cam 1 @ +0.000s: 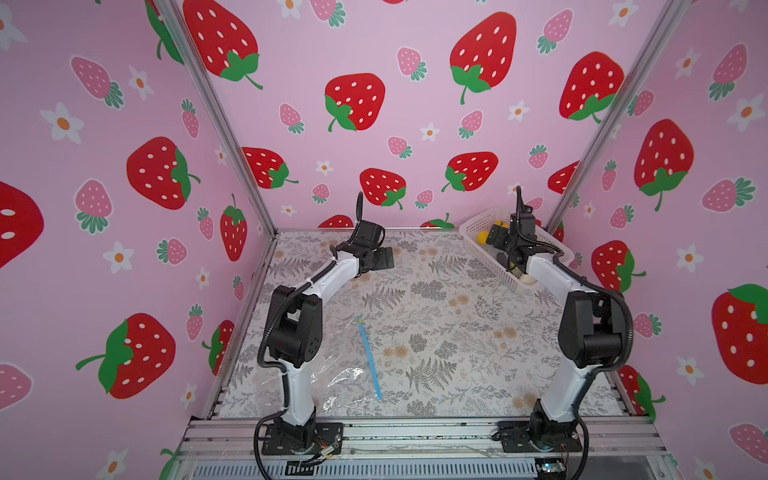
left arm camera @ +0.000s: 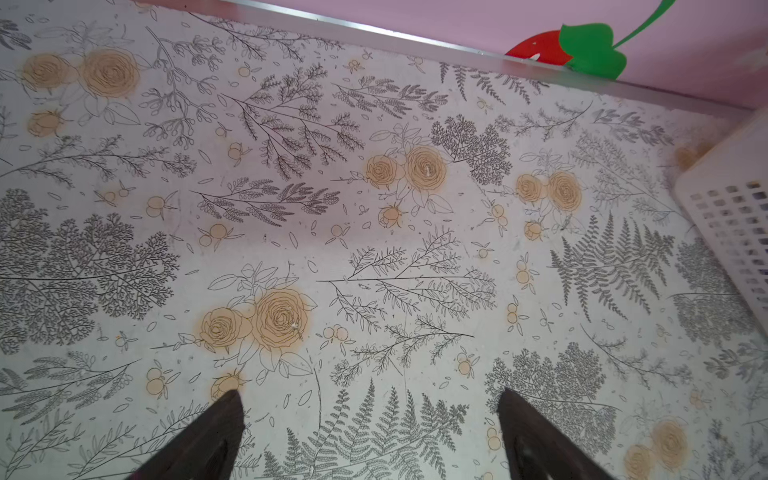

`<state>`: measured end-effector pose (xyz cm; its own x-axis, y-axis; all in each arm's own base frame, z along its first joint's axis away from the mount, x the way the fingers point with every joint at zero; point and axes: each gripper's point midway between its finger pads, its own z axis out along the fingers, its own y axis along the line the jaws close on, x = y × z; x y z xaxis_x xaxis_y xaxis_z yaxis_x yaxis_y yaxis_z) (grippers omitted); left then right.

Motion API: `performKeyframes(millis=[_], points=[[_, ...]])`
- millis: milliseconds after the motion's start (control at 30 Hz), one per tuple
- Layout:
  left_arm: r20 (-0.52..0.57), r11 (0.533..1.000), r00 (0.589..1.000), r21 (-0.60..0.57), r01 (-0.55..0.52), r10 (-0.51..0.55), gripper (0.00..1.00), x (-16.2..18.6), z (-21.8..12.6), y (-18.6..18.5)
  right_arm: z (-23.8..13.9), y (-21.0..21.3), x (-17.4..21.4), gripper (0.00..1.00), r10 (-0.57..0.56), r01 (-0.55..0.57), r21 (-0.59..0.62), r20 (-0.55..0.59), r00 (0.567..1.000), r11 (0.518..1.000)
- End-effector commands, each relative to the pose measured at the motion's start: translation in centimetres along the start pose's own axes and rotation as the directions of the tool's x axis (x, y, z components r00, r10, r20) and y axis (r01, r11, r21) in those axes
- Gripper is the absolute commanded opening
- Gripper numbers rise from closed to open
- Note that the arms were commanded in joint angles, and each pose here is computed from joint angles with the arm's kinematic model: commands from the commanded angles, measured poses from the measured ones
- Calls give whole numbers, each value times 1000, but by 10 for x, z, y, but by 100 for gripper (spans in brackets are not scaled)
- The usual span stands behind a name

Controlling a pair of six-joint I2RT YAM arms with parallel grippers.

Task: Place the food in the zip-top bag and seal the zipper
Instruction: 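Reach both grippers toward the white basket of toy foods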

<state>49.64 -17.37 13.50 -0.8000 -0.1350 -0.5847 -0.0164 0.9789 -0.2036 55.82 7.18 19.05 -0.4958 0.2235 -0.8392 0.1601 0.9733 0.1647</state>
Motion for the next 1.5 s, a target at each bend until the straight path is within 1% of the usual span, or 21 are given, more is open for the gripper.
performKeyframes(millis=[0,133,300,367,467,600,800,867,933,1100,1300,1467], points=[[-20,999,999,11,30,-30,97,-2,-9,-5,19,16,18,99,6,-11,-49,-107,994,999],[-27,999,999,18,29,-29,98,-1,-6,-6,43,51,22,99,0,-26,-164,-157,988,986],[-37,999,999,28,29,-27,98,1,-3,-8,69,89,22,99,-37,-17,-259,-204,978,966],[-39,999,999,35,27,-26,98,0,-3,-10,76,105,23,99,-49,-16,-300,-209,977,954],[-44,999,999,43,28,-26,98,0,-2,-12,83,121,33,99,-79,-9,-341,-241,967,940],[-48,998,998,50,33,-30,98,1,-4,-12,84,136,43,99,-113,4,-381,-265,958,925],[-49,998,998,52,40,-37,98,3,-7,-12,76,150,57,100,-154,9,-438,-298,942,899],[-48,998,998,50,45,-42,98,3,-9,-12,71,155,62,96,-161,-7,-470,-316,935,883],[-54,998,997,46,51,-48,98,2,-10,-12,65,160,66,96,-168,-22,-499,-331,929,866],[-48,997,997,56,59,-57,98,0,-14,-14,50,171,74,95,-204,-15,-544,-340,918,839],[-44,996,997,60,69,-67,97,-3,-18,-15,26,187,94,91,-271,-2,-607,-357,894,794],[-50,992,995,88,90,-86,95,-7,-24,-21,-5,202,107,90,-331,23,-670,-336,882,742]])
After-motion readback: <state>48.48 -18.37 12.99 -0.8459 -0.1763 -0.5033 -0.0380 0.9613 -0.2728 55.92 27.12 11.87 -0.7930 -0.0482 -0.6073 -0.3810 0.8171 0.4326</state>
